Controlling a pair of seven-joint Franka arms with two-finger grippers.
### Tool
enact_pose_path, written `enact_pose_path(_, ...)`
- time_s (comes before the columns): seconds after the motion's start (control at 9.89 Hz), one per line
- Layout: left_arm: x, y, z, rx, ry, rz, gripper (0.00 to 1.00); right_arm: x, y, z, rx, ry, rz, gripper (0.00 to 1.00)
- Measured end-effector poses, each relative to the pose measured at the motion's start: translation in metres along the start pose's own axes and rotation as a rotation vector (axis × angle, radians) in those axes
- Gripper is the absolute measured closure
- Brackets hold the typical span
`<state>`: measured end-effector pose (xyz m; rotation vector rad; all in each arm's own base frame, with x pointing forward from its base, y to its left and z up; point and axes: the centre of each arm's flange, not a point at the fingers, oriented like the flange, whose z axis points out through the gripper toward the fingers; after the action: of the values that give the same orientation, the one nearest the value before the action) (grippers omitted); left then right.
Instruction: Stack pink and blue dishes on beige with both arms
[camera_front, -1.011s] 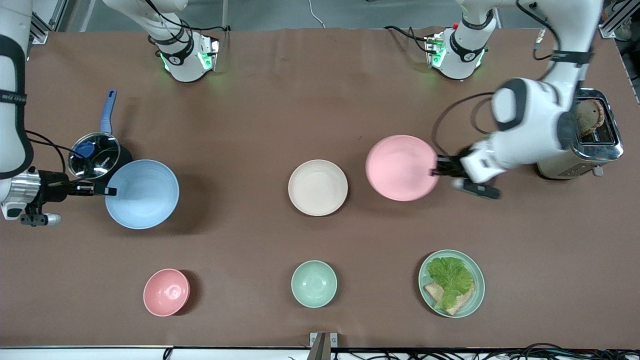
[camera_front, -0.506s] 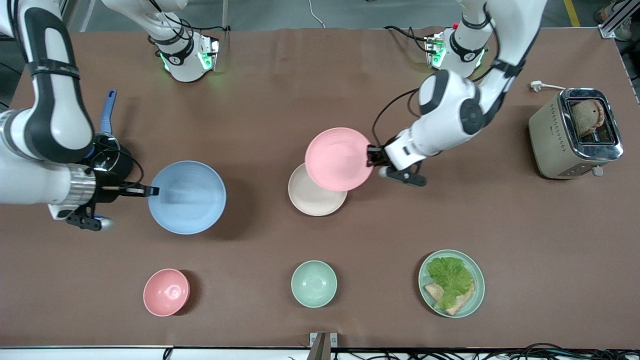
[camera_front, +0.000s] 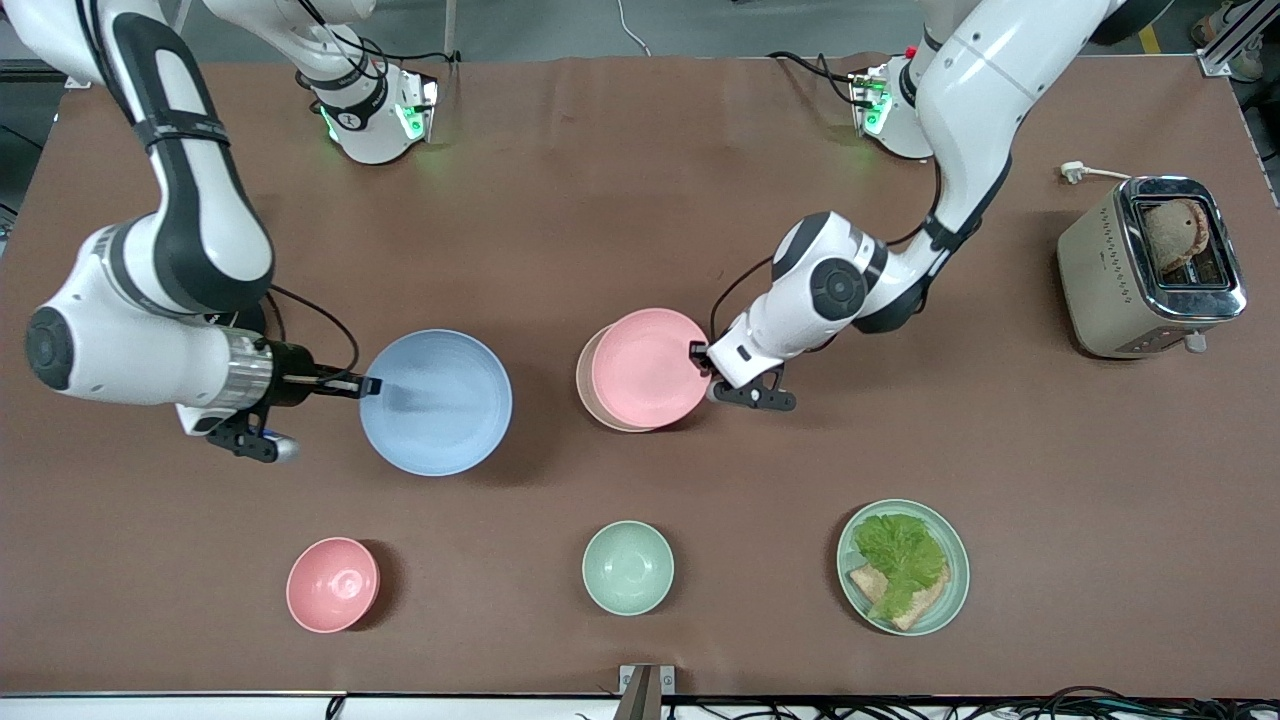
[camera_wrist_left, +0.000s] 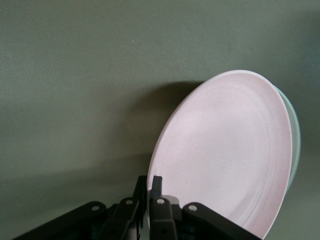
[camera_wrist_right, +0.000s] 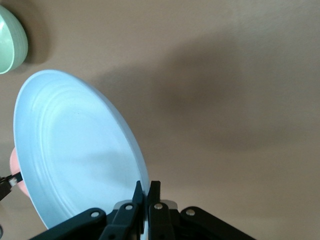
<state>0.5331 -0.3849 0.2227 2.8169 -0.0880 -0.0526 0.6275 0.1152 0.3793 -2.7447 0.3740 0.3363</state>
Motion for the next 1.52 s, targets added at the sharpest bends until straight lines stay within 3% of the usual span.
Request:
enact_pose_path(0.2,-0.004,0.017,0.014,0.013,0.002,-0.006,0.93,-0.016,-0.031,0.032,0.010,0.012,0.011,0.95)
enact_pose_path(0.3,-0.008,0.024,0.017,0.015,0.001,-0.014,0.83,-0.027,-0.048,0.054,0.016,0.021,0.016,0.95)
enact_pose_path(0.61,-0.005,0.024,0.014,0.014,0.013,-0.035,0.38,-0.060,-0.076,0.100,0.012,-0.003,-0.014,0.95)
enact_pose_path(0.91,0.013,0.013,-0.085,0.073,0.028,-0.052,0.00,-0.075,-0.093,0.121,0.023,0.006,-0.048,0.95)
enact_pose_path(1.11,0.005,-0.003,-0.170,0.220,0.025,-0.056,0.00,-0.085,-0.110,0.155,0.044,0.039,-0.040,0.95)
enact_pose_path(1.52,0.011,-0.074,-0.290,0.323,0.089,0.006,0.00,-0.112,-0.146,0.233,0.071,0.062,-0.026,0.95)
